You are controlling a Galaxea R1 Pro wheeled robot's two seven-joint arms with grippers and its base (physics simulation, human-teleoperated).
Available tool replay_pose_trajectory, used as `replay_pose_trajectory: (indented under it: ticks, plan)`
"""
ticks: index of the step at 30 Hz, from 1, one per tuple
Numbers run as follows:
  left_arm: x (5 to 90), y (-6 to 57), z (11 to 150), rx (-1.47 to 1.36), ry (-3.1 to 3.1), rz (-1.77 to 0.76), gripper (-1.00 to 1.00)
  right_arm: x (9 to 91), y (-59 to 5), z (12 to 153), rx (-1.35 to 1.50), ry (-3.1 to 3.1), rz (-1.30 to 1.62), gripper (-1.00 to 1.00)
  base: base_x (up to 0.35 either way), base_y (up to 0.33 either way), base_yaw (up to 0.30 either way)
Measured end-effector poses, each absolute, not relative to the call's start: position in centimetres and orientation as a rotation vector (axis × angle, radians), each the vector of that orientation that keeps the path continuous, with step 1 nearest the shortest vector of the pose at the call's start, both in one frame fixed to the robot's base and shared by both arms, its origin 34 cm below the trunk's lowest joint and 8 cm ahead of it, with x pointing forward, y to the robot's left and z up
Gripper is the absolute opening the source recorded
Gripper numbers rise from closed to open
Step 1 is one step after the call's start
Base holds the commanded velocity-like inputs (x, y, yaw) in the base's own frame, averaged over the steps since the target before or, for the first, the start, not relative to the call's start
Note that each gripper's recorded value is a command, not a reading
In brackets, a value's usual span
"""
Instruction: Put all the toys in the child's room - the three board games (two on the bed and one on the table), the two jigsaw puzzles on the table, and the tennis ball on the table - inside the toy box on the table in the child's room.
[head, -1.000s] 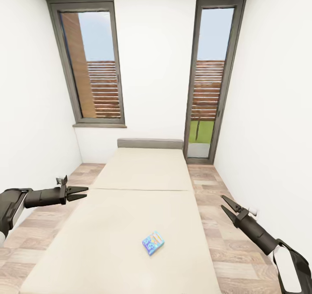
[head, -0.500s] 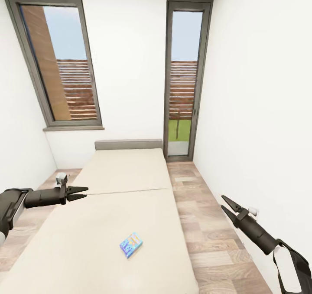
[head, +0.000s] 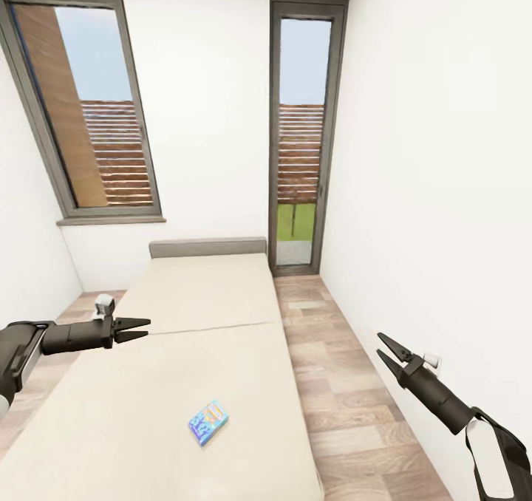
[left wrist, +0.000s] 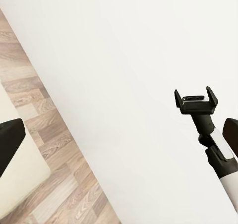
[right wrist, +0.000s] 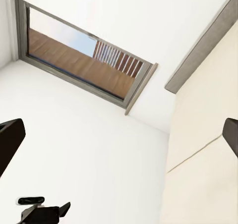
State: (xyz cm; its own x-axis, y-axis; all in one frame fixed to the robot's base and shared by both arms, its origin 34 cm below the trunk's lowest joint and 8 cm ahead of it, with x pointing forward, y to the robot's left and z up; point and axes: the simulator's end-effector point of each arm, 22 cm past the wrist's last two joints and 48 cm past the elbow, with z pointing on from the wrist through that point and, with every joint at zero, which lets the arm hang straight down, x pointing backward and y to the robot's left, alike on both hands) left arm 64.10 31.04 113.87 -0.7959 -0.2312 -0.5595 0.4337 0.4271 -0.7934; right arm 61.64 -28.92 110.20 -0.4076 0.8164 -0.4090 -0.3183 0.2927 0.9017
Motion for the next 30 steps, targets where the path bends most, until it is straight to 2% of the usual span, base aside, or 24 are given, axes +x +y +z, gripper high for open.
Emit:
replay_pose_trajectory:
  ticks: [13, 30]
  plan:
    - [64.16, 30.98, 113.66, 0.168, 2.072, -1.404, 1.0, 61.67, -28.93, 109.96, 0.484, 1.51, 1.35, 1.0, 0.118, -0.027, 0.106]
    - [64.21, 30.96, 113.59, 0.168, 2.073, -1.405, 1.0, 61.71, -29.01, 109.88, 0.486, 1.509, 1.348, 1.0, 0.12, -0.01, 0.01]
